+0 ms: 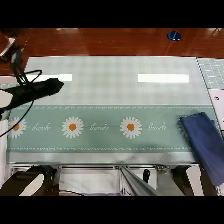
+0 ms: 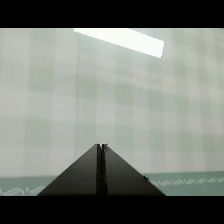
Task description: Fold the shirts.
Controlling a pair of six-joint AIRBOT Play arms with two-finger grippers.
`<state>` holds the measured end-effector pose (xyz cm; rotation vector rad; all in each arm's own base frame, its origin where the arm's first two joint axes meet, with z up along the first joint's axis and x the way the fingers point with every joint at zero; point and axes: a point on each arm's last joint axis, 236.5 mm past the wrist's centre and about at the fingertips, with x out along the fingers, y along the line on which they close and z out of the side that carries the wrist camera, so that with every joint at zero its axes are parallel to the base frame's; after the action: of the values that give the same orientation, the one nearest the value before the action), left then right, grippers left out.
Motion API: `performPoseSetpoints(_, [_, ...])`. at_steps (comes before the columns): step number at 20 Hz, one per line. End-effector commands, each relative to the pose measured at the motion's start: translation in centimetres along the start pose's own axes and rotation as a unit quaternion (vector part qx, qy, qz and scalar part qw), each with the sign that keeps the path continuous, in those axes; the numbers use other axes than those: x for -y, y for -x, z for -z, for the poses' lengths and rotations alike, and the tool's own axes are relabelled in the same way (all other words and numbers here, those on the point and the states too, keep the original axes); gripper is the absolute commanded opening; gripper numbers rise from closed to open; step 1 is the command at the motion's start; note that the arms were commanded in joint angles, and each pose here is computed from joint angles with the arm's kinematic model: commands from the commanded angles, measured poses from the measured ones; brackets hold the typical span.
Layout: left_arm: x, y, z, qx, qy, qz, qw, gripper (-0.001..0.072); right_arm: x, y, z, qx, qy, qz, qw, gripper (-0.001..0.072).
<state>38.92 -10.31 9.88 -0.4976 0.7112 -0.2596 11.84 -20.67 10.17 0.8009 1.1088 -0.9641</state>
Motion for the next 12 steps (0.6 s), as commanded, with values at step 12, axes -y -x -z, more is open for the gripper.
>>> performPoseSetpoints(12, [4.1, -3.2, 3.5, -0.124, -0.261, -0.073, 0.954, 0.0022, -31.1, -7.7, 14.0, 0.038, 0.513, -0.133, 0.847, 0.0023])
